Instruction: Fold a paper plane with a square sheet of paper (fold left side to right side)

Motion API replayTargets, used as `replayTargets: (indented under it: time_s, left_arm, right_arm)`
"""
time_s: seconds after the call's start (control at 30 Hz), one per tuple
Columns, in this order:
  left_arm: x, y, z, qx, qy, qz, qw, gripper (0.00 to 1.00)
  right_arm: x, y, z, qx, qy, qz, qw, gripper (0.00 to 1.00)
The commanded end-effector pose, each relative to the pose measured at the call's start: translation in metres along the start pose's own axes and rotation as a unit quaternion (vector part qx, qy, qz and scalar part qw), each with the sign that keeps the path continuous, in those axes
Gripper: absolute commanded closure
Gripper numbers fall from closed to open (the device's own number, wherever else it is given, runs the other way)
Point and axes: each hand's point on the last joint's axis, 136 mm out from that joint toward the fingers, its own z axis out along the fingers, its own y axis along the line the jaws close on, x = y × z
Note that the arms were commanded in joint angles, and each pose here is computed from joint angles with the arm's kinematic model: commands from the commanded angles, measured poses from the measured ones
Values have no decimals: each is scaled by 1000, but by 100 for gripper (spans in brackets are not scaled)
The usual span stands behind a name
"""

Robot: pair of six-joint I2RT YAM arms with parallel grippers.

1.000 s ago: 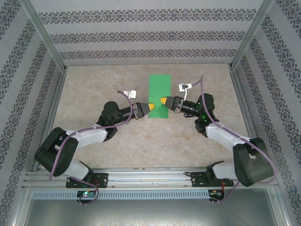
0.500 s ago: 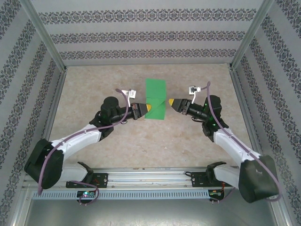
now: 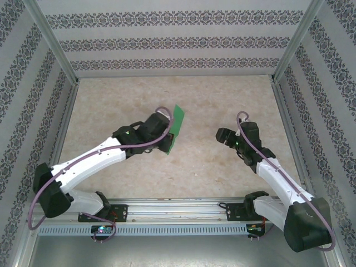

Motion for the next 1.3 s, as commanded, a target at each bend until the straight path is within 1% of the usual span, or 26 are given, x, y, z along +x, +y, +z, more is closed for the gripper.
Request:
replayTargets:
  time_s: [0.0,0.13,0.23,0.37,0.4,0.47,0.53,0.63,0.77,0.97,1.17,1.23,1.27]
  left_arm:
    - [30,46,-16,-181,66,68,979,100]
    - [39,52,-19,-281,92,82,952,100]
    - [51,50,-12,-344,114,85,928,100]
    - [65,44,8,-393,141,96,904,100]
    - [68,42,14,-400,147,98,899,100]
    - [71,39,26,-403,154,99,897,100]
    - [72,33,37,-397,156,98,899,100]
    - [76,21,57,-368,165,90,911,100]
    - [79,7,75,-342,180,82,918,100]
    - [92,-12,102,-286,213,50,933,92]
    - [92,-31,122,-210,224,3,952,84]
    - [89,-41,131,-167,225,-22,960,79]
    - [87,-45,134,-149,224,-34,963,74]
  right_arm:
    - [4,-32,0,73,-14,20,997,13]
    - [5,-44,-1,96,-25,34,994,7]
    - [5,-48,-1,101,-32,39,994,3]
    - [5,-48,-1,98,-36,36,994,2]
    - [5,-47,-1,96,-34,34,994,2]
    - [6,-47,0,92,-31,33,995,2]
    - [7,-47,1,87,-29,34,995,2]
    - [8,-47,2,82,-27,36,996,2]
    - [8,-47,1,74,-27,39,996,2]
    - [8,-48,1,66,-22,42,997,2]
    - [9,-47,3,56,-12,46,997,2]
    - [10,-46,5,46,-3,54,997,2]
    - [10,-45,5,41,1,57,998,2]
